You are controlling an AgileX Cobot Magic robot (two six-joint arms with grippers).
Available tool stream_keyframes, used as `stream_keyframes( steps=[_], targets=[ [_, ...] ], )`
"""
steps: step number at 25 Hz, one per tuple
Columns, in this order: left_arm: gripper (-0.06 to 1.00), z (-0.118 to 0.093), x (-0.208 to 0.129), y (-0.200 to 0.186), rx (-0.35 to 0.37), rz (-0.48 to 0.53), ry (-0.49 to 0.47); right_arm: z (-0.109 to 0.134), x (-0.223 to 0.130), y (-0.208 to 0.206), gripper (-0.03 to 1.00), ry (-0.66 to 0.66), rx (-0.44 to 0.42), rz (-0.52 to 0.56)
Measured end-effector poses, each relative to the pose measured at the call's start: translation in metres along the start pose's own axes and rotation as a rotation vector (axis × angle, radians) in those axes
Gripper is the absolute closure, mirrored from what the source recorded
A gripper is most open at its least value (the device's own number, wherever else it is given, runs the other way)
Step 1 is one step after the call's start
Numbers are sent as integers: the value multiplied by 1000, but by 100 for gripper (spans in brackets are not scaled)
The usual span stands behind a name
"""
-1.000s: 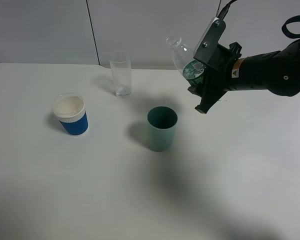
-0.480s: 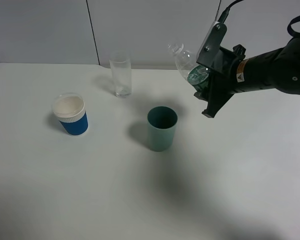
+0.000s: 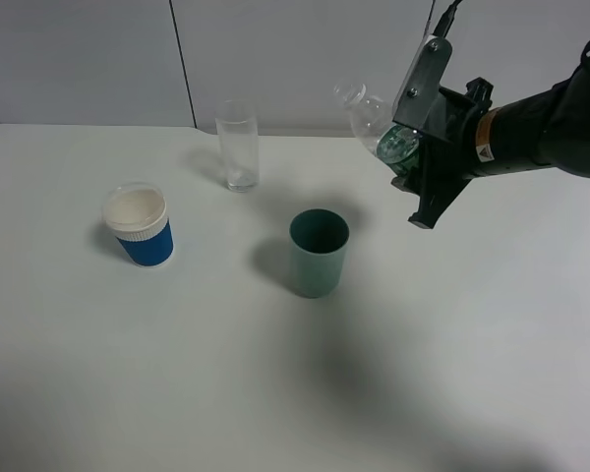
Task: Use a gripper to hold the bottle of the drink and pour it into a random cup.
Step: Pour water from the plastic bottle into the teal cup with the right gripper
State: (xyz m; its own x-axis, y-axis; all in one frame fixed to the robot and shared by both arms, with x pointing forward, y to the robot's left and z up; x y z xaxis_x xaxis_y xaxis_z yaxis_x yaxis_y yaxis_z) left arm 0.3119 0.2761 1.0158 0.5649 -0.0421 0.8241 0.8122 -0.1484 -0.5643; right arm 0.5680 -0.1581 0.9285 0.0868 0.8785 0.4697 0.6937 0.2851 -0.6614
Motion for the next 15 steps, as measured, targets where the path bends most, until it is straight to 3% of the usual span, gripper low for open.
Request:
stream_keyframes(
  steps=[8,15],
  targets=[
    [-5,0,0,0,0,0,0,3,-8,-3,43,-47,5,72],
    [-5,0,0,0,0,0,0,12,2,-4,43,-116,13,71]
  ],
)
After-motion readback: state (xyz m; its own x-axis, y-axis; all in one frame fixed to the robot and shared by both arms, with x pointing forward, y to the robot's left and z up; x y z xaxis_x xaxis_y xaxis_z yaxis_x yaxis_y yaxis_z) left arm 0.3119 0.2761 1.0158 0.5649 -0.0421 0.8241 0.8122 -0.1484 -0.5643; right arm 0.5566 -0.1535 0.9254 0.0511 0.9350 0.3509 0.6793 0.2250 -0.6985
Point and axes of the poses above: a point on each arm's last joint axis where the gripper is mounted, y pointing out along that axis toward the gripper, z along the wrist's bending axis when the last joint is at zero, x = y × z, the point moved 7 cm from there along y, pointing out along that axis toward the gripper, and after that the axes turned 2 degrees about -y, right-handed, at the moved point
